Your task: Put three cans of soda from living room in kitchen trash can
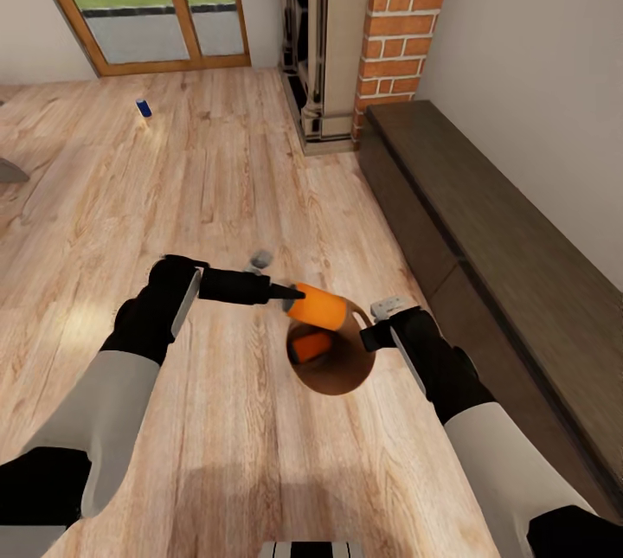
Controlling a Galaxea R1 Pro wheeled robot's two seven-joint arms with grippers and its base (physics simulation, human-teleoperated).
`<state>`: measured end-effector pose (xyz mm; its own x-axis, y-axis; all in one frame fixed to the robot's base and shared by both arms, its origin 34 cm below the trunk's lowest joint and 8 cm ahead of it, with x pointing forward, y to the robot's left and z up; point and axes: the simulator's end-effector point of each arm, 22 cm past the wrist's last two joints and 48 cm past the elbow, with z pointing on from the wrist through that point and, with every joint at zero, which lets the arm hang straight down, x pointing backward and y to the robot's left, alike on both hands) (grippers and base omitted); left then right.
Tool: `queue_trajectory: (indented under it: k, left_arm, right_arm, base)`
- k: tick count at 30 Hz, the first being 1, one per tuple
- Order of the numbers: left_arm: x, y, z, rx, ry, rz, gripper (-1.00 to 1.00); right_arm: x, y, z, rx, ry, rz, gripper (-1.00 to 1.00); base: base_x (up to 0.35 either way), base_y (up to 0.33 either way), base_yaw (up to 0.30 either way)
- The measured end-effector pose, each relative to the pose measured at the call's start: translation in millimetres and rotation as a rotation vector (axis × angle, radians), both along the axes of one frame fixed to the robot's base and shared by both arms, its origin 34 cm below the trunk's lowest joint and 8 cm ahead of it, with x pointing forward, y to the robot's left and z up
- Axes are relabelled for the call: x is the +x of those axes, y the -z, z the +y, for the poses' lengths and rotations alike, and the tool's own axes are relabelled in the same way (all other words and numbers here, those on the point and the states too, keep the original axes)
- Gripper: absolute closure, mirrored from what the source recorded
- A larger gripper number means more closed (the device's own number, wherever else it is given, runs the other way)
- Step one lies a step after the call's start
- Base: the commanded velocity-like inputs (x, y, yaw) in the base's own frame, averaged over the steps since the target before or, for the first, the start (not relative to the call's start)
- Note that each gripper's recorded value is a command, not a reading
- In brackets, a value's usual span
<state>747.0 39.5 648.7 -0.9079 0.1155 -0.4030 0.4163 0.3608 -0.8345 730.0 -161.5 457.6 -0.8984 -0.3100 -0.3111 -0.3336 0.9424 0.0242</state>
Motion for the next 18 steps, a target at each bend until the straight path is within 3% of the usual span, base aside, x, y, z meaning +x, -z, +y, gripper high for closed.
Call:
queue_trajectory:
  k: [3, 5, 9, 15, 18]
  left_arm:
    - [-4.0, 0.7, -9.2, 0.000, 0.017, 0.002, 1.00]
    - [-8.2, 5.5, -15.2, 0.025, 0.037, -0.002, 1.00]
    - [-17.3, 28.8, -29.0, 0.158, 0.089, -0.032, 1.00]
    - [-21.9, 48.3, -36.9, 0.284, 0.128, -0.062, 1.00]
    - [-17.5, 57.4, -33.1, 0.343, 0.117, -0.080, 1.00]
  right_arm:
    - [0.2, 0.1, 0.0, -0.003, 0.000, -0.001, 1.00]
    - [0.7, 0.2, -1.5, -0.012, -0.002, -0.004, 1.00]
    - [0.1, 0.2, 0.4, -0.004, -0.001, -0.001, 1.00]
    - [0.4, 0.2, -0.3, -0.010, -0.004, -0.003, 1.00]
    - [-1.3, 0.7, 4.3, -0.016, -0.025, -0.004, 1.00]
  base:
    - [0.000, 0.000, 0.000]
    - [0.000, 0.000, 0.000]
    - [0.000, 0.000, 0.000]
    - [0.000, 0.000, 0.000]
    - [0.000, 0.000, 0.000]
